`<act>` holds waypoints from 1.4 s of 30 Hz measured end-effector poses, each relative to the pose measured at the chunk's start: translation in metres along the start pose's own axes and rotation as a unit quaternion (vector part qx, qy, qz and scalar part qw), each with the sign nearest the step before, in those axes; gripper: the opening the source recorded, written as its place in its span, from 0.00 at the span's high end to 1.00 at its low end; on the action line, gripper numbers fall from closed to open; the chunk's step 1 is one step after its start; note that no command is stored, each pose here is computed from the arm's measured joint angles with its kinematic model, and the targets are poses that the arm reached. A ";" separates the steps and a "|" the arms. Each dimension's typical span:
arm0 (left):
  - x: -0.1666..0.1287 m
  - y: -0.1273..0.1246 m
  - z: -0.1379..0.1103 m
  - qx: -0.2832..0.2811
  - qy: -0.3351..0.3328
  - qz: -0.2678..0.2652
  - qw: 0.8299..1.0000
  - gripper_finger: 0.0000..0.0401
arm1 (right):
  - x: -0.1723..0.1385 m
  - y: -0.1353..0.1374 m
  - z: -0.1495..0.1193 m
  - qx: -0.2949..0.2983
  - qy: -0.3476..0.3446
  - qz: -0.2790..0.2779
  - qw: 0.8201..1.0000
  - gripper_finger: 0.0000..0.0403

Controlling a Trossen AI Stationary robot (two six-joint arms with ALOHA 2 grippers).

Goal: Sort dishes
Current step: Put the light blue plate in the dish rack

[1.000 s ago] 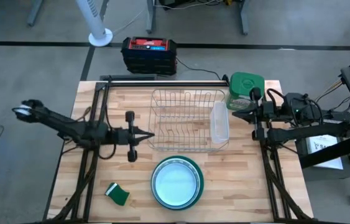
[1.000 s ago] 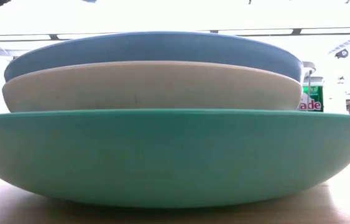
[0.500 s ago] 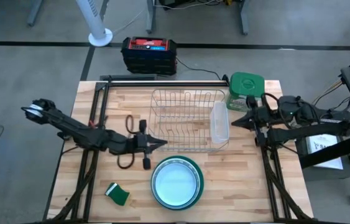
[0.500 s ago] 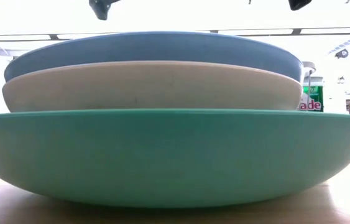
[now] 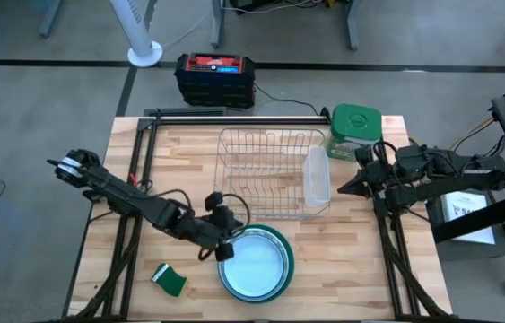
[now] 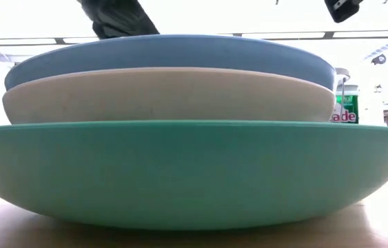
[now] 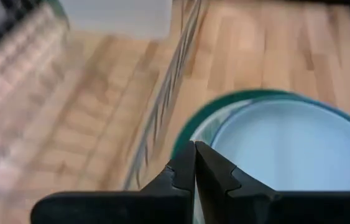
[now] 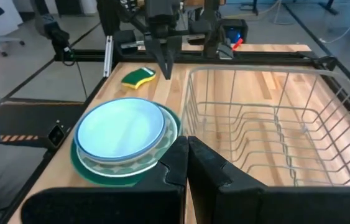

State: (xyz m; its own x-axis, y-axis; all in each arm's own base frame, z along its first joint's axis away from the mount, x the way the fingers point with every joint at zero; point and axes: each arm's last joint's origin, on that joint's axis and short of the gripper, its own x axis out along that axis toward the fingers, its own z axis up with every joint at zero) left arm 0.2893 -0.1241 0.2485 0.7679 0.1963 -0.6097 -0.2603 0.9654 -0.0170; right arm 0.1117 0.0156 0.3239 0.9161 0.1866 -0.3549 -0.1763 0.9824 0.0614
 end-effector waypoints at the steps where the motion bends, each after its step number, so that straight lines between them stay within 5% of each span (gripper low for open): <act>1: 0.001 -0.001 -0.004 -0.014 0.018 0.007 1.000 1.00 | -0.001 0.000 -0.001 0.002 0.004 0.001 1.000 1.00; 7: 0.008 -0.010 -0.028 -0.074 0.107 0.018 0.991 1.00 | 0.000 0.000 -0.005 0.009 0.025 -0.002 1.000 1.00; 15: 0.020 -0.023 -0.043 -0.185 0.207 -0.042 0.960 1.00 | -0.001 0.000 -0.012 0.015 0.060 -0.005 0.998 1.00; 29: 0.023 -0.023 -0.039 -0.253 0.185 -0.033 0.949 1.00 | 0.000 -0.001 -0.020 0.010 0.096 -0.007 0.995 1.00; 35: 0.027 -0.015 -0.036 -0.344 0.185 0.000 0.921 1.00 | 0.000 -0.001 -0.020 0.010 0.096 -0.007 0.995 1.00; 42: 0.027 -0.015 -0.036 -0.358 0.185 0.003 0.915 1.00 | 0.000 -0.001 -0.020 0.010 0.096 -0.007 0.995 1.00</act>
State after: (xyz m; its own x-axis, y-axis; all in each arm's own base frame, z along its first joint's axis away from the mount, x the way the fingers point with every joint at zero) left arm 0.2927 -0.1398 0.2037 0.5495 0.0021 -0.8355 -0.6820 0.5789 -0.4470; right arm 0.1042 0.0148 0.3050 0.8321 0.1700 -0.5279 -0.1552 0.9852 0.0726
